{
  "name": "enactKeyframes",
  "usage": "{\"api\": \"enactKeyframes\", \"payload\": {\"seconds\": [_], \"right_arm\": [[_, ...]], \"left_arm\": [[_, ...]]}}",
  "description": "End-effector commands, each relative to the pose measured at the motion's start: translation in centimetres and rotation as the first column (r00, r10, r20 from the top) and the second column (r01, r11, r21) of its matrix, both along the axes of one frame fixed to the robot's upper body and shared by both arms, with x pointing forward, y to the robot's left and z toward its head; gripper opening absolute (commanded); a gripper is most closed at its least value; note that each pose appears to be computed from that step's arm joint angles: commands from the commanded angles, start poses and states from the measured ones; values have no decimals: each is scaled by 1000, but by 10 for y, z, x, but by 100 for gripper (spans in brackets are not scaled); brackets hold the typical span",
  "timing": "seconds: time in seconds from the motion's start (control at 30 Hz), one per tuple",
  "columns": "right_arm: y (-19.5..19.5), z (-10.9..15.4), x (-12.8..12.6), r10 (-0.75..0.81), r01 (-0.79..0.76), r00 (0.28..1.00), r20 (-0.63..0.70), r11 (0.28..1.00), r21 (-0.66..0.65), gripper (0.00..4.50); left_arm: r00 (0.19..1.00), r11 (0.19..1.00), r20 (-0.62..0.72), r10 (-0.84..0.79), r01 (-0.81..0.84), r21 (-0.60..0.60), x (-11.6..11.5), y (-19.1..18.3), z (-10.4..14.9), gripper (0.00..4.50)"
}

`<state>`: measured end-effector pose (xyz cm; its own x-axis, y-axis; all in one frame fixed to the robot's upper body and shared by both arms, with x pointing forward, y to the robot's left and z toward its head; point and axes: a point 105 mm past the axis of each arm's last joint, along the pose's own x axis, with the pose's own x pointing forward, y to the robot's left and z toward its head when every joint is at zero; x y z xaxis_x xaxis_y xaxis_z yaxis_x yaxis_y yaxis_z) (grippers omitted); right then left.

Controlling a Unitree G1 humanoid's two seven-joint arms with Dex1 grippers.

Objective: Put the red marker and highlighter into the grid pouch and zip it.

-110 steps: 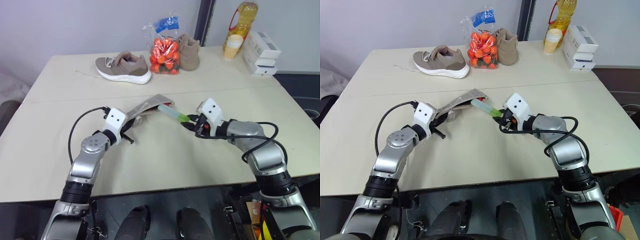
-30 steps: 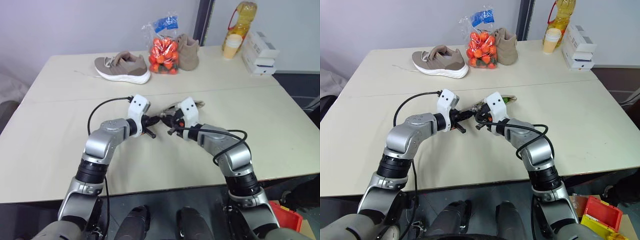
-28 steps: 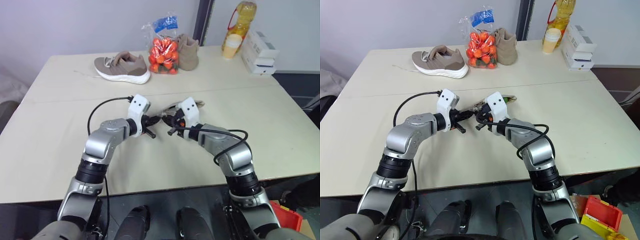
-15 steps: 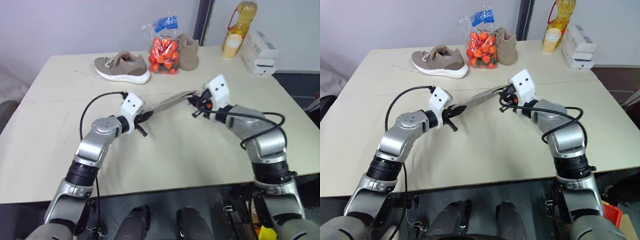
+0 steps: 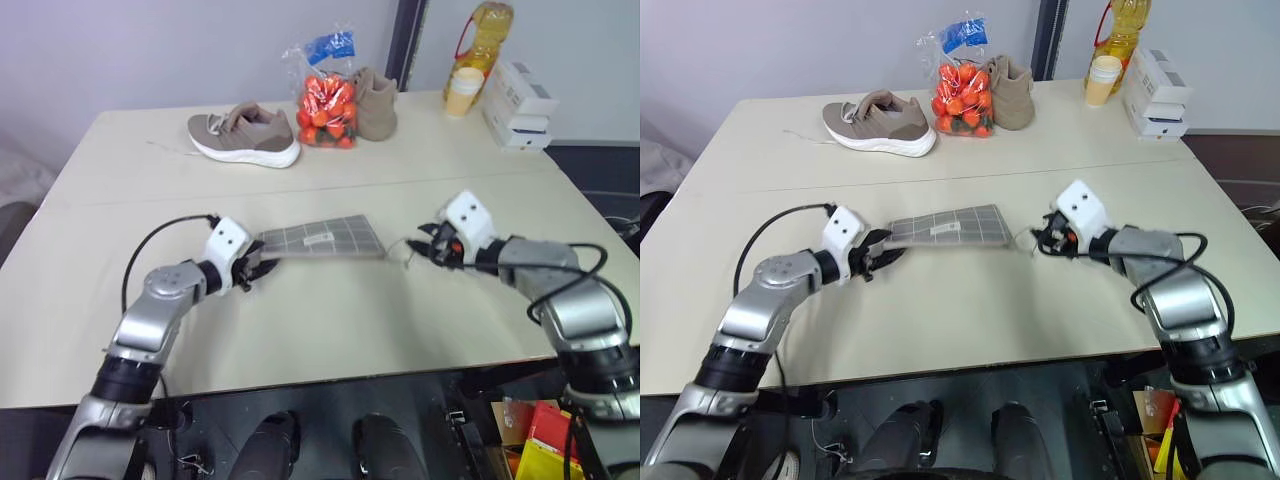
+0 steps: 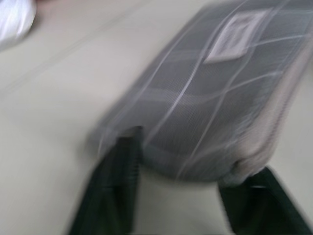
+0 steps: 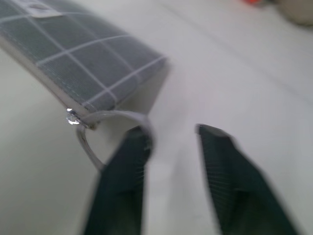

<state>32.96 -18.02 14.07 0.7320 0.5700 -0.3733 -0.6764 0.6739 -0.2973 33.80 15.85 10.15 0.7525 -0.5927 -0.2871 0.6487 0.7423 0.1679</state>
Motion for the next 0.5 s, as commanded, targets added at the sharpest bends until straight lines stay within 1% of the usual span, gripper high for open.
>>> {"api": "enactKeyframes", "payload": {"seconds": [0.03,0.1,0.17,0.2,0.3,0.33,0.5], "right_arm": [[-6,10,-15,48,-51,996,76,998,32,341],[-21,-4,-25,12,-14,1000,25,996,84,341],[-33,-9,-30,-19,18,1000,9,995,100,341],[-36,-10,-32,-25,24,1000,13,995,101,341],[-51,3,-26,-98,89,994,37,974,206,341],[-54,5,-25,-112,100,993,40,969,227,341],[-55,9,-16,-135,113,989,63,956,269,341]], "left_arm": [[998,996,17,59,-58,-68,-12,14,10,394],[993,981,-9,118,-118,-156,-28,27,9,394],[986,967,-13,167,-167,-192,-37,36,9,394],[982,964,-10,187,-185,-193,-40,40,9,394],[940,927,29,340,-330,-179,-42,75,10,394],[929,917,41,369,-356,-178,-41,82,11,394],[873,868,59,483,-469,-162,-38,109,11,394]]}}
